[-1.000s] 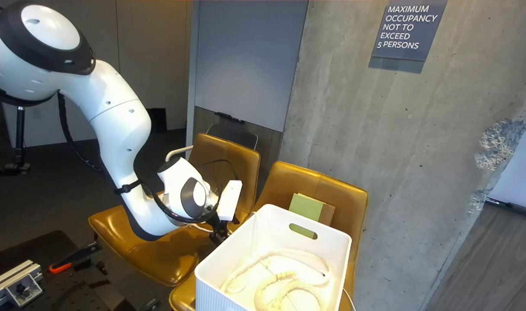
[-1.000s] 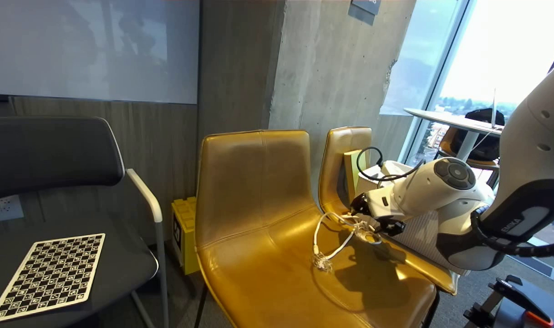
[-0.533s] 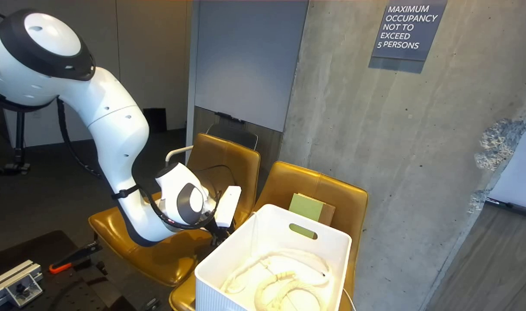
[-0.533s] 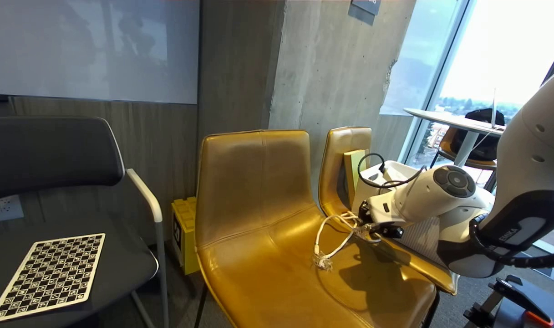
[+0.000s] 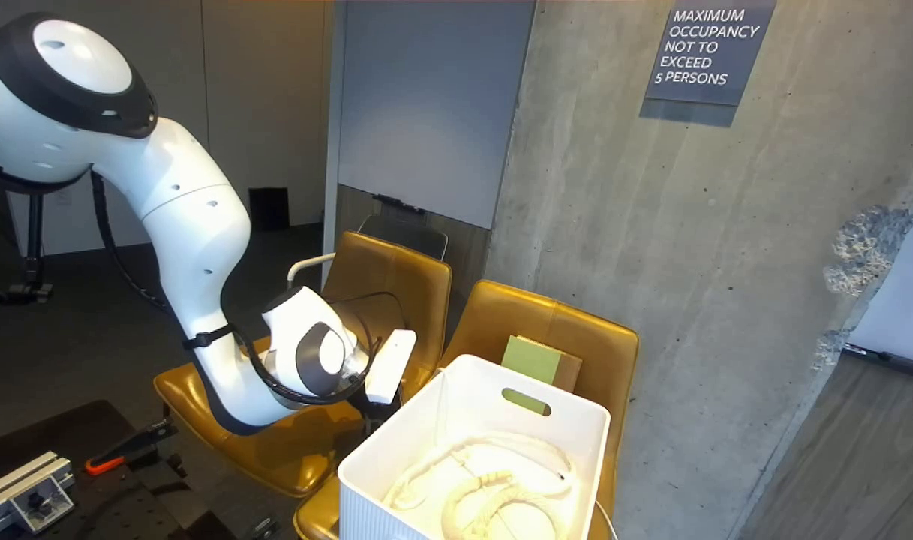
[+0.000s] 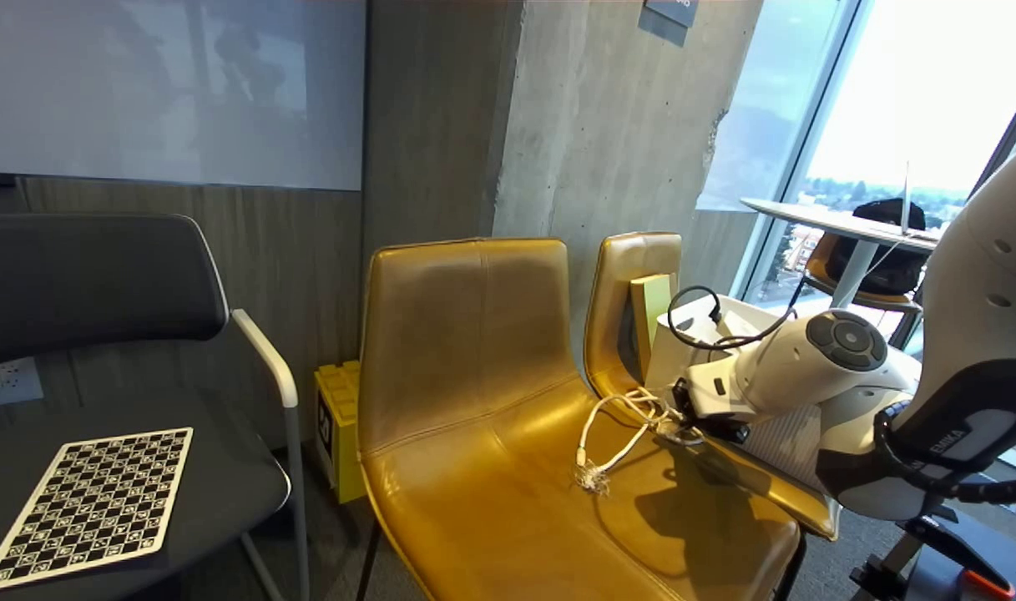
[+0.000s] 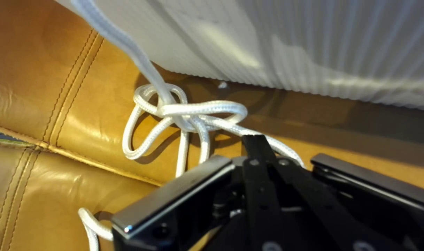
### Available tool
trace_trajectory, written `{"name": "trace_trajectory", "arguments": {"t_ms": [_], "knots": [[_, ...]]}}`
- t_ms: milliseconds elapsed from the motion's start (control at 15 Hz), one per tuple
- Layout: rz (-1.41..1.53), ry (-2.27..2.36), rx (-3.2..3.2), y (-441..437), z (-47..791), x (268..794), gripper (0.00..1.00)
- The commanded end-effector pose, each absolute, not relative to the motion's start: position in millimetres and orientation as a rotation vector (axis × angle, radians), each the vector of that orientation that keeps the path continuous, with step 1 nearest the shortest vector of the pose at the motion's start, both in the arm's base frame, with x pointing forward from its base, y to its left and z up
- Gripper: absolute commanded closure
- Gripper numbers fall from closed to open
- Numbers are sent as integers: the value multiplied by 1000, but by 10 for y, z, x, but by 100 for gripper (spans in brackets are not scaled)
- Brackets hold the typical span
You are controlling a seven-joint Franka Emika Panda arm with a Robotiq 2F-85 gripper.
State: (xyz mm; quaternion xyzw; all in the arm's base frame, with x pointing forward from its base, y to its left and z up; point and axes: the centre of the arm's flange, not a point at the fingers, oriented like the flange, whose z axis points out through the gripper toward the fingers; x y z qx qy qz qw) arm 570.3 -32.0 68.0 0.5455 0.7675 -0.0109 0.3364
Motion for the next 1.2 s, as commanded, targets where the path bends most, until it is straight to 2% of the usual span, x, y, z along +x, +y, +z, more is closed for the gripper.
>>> {"name": "trace_trajectory", "arguments": {"t_ms": [0, 733, 933, 1133], "knots": [[-3, 1959, 1436, -255, 868, 5497, 100], [-7, 1916, 1459, -182, 1208, 5321, 100], [28, 1888, 1475, -149, 1499, 5390, 100], [122, 1816, 1535, -126, 2152, 5546, 100]]}}
